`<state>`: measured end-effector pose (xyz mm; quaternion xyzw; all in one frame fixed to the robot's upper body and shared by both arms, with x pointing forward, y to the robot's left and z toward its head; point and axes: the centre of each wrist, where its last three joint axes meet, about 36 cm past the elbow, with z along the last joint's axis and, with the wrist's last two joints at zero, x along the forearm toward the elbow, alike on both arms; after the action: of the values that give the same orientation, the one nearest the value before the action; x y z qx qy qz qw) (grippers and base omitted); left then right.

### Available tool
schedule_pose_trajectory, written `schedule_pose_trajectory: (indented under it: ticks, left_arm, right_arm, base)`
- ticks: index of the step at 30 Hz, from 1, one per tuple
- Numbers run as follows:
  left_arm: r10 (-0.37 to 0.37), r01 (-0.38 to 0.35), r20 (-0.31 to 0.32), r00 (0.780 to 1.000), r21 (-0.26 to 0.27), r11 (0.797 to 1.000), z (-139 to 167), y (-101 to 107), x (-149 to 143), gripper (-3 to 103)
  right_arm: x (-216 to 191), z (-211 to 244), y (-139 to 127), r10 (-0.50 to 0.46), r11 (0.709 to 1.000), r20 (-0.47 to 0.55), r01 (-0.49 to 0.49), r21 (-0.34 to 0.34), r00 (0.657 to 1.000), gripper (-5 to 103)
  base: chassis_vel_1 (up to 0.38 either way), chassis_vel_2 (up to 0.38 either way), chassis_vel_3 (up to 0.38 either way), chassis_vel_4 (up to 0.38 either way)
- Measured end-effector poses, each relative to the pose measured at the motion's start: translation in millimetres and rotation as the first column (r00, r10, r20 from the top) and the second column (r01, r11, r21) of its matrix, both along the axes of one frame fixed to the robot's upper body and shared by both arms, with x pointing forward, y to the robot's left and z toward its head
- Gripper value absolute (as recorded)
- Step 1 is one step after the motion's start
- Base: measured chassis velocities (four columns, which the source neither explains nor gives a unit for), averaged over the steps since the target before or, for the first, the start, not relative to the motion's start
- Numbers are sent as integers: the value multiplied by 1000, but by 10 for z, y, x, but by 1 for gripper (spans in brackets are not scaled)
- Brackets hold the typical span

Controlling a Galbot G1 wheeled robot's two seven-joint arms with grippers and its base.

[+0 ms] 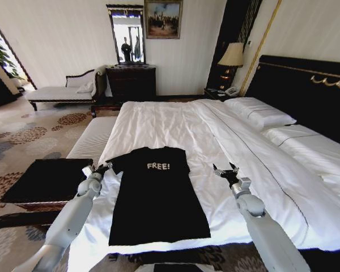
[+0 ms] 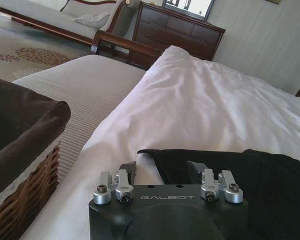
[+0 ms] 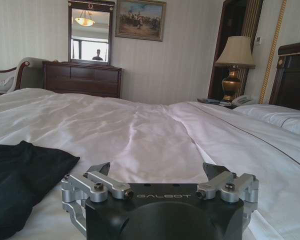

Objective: Fold the clothes on the bed and place them into the basket.

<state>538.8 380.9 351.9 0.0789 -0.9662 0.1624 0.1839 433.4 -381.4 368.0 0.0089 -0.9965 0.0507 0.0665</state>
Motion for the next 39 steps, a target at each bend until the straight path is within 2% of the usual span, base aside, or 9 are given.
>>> schedule_pose_trajectory:
  ticks: [6,8,11,12,16,17,19,35,39]
  left_arm:
    - [-1,1,-7,1000,2,1000,-57,-60,86,52]
    - [-2,2,-8,1000,8,1000,-69,-76,105,42]
    - [-1,1,-8,1000,13,1000,-77,-80,114,36]
    - [1,-1,-7,1000,16,1000,-81,-77,119,26]
    - [4,-4,-5,1000,19,1000,-82,-72,122,20]
    - [6,-6,-4,1000,21,1000,-79,-63,121,10]
    - [5,-5,-2,1000,23,1000,-71,-55,110,2]
    - [-28,26,24,999,70,997,38,-122,100,0]
    - [-119,109,40,992,203,973,135,-372,127,0]
  right_arm:
    - [0,29,-48,-6,1000,2,6,-3,1000,100]
    - [-4,30,-57,-8,1000,1,8,-4,1000,100]
    - [-8,27,-60,-9,1000,1,9,-4,1000,100]
    - [-11,24,-58,-10,1000,0,10,-2,1000,100]
    - [-12,20,-55,-12,1000,0,12,1,1000,100]
    - [-9,15,-62,-16,1000,0,16,2,1000,100]
    - [-7,9,-70,-18,1000,-2,18,3,1000,100]
    - [-32,5,-70,-15,1000,-8,15,14,1000,100]
    - [-54,19,-65,-5,1000,-17,5,13,1000,100]
  base:
    - [0,0,0,0]
    - [0,0,0,0]
    - [0,0,0,0]
    - [0,0,0,0]
    - [0,0,0,0]
    - [0,0,0,0]
    - [0,0,0,0]
    - [0,0,0,0]
    - [0,0,0,0]
